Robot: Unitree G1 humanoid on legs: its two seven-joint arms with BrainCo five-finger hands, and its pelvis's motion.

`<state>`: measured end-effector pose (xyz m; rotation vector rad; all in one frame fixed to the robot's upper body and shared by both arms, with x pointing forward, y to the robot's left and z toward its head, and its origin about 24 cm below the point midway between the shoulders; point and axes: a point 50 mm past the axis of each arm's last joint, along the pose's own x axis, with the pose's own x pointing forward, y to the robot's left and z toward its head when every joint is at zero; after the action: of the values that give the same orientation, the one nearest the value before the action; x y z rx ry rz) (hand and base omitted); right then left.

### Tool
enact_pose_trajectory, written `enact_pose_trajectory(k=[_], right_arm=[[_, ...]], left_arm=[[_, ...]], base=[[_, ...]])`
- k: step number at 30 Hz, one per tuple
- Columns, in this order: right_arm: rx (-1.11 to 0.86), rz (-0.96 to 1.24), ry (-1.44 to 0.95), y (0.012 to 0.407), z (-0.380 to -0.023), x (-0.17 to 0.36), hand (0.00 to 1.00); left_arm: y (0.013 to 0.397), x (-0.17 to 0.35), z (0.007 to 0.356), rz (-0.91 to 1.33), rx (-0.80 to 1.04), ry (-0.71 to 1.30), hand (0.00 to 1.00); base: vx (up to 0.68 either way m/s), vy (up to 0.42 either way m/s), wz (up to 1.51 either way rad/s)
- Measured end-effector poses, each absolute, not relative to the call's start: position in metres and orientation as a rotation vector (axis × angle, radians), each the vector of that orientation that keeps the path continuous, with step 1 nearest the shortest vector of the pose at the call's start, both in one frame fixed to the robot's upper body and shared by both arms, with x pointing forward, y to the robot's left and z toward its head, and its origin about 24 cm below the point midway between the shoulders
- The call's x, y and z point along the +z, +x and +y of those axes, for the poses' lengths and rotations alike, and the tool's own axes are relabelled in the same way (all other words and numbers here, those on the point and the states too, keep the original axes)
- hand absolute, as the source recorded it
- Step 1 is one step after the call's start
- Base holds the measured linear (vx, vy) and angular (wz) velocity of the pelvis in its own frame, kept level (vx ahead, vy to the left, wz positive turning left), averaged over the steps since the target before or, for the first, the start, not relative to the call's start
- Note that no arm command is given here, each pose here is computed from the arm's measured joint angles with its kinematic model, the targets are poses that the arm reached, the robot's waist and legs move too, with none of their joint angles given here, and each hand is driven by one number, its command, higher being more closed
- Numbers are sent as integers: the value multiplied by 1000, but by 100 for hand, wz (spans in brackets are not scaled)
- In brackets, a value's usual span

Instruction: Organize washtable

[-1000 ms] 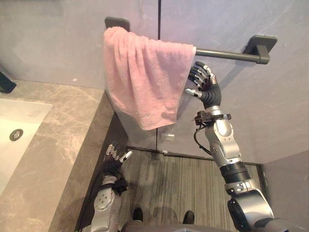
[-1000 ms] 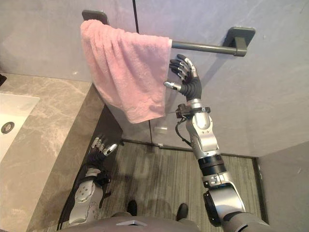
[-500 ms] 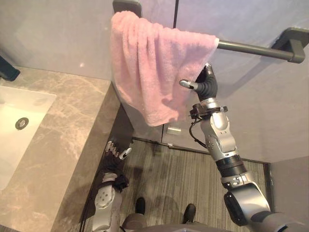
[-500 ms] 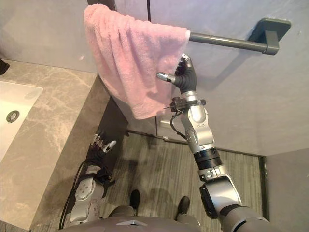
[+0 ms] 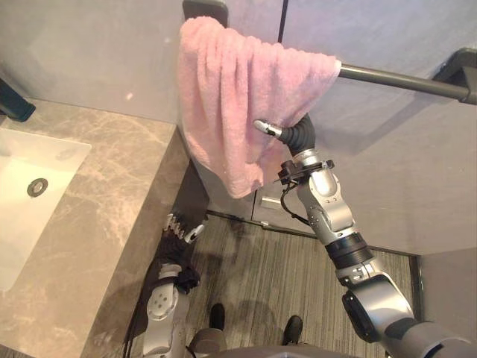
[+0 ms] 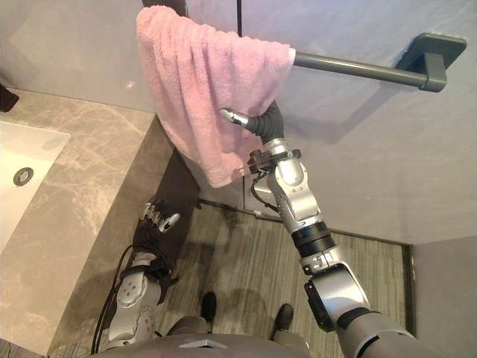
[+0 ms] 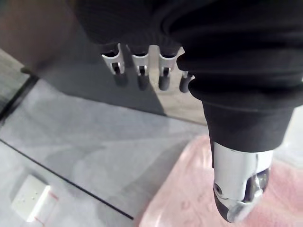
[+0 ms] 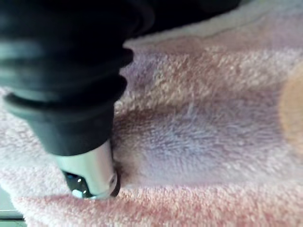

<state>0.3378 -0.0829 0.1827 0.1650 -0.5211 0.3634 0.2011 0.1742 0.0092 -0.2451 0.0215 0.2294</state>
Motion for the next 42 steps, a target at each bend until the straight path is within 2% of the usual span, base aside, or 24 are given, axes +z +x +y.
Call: enact_pose_trajectory(k=[13, 21, 32, 42], right_arm=[[181, -444, 205, 335, -128, 151, 100], [97, -437, 188, 327, -151, 140, 100], [79, -430, 194, 326, -153, 137, 100], [75, -429, 197, 326, -152, 137, 100]], left_arm=[[205, 49, 178, -161, 217, -229, 0], [215, 75, 190, -292, 254, -143, 0], [241, 123, 189, -495, 253, -48, 0], [276, 117, 170, -444, 158, 19, 0]], base=[[-8, 1, -6], [-16, -2, -9], [-23, 3, -9], [-7, -3, -13]])
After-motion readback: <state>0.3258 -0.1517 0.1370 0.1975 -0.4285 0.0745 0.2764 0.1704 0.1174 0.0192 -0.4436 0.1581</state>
